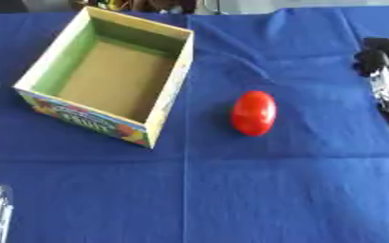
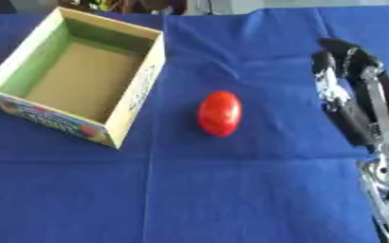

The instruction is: Pick up objects on the table and place them in the box.

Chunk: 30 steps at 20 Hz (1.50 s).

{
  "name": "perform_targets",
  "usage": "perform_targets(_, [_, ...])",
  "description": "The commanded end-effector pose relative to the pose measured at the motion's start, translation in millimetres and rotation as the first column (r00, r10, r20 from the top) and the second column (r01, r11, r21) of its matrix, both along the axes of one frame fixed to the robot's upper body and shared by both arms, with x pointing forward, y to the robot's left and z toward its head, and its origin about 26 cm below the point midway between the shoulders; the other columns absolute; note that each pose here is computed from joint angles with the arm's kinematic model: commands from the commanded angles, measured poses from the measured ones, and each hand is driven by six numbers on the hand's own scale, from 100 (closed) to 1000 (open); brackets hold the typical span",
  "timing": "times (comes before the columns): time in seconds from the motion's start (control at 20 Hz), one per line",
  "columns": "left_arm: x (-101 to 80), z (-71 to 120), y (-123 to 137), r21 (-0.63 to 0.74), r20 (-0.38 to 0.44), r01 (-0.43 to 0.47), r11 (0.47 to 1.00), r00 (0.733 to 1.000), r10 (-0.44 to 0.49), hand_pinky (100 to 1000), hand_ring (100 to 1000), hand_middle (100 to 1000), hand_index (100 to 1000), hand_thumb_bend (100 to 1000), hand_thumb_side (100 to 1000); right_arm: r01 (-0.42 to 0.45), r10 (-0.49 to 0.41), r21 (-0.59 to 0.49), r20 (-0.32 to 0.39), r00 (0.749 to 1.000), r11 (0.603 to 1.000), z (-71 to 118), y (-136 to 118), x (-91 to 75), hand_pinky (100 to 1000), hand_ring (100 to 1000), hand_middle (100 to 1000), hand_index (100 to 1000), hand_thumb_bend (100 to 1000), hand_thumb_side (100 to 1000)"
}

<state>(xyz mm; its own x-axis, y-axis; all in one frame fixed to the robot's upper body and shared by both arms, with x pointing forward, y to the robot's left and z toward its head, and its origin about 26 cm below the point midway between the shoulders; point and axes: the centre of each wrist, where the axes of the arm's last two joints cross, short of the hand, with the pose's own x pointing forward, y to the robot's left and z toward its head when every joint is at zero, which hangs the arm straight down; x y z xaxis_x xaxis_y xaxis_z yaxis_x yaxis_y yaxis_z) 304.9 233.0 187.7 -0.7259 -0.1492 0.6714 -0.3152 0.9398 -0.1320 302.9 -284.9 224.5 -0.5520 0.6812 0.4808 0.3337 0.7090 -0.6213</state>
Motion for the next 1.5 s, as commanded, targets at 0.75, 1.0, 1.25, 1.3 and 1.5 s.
perform_targets(0.75, [-3.4, 4.2, -1.2, 0.025, 0.001, 0.027, 0.999, 1.000, -0.027, 544, 896, 816, 608, 100, 885, -0.053, -0.102, -0.505, -0.275, 0.956, 0.861, 70.3, 14.7, -1.9, 868, 849, 821, 1000, 393, 862])
perform_targets(1.0, [-3.6, 3.7, -1.7, 0.030, -0.004, 0.033, 0.999, 0.999, -0.033, 544, 896, 816, 608, 100, 889, -0.108, -0.122, -0.558, -0.359, 0.925, 0.823, 77.0, 21.6, -2.2, 894, 885, 860, 1000, 497, 846])
perform_targets(1.25, [-3.8, 3.3, -1.6, 0.031, -0.007, 0.034, 0.999, 0.999, -0.034, 544, 896, 816, 608, 100, 887, -0.134, -0.142, -0.569, -0.413, 0.899, 0.811, 79.1, 27.0, -1.8, 893, 896, 865, 1000, 535, 865])
perform_targets(1.3, [-3.9, 3.1, -1.5, 0.031, -0.008, 0.034, 0.999, 0.999, -0.034, 544, 896, 816, 608, 100, 887, -0.135, -0.143, -0.563, -0.422, 0.895, 0.815, 78.9, 28.9, -1.5, 892, 895, 864, 1000, 527, 859])
perform_targets(1.5, [-4.1, 2.3, -1.3, 0.031, -0.011, 0.032, 0.999, 0.999, -0.032, 544, 897, 816, 607, 100, 888, -0.163, -0.137, -0.550, -0.463, 0.876, 0.819, 74.6, 39.7, 1.0, 890, 896, 875, 1000, 490, 826])
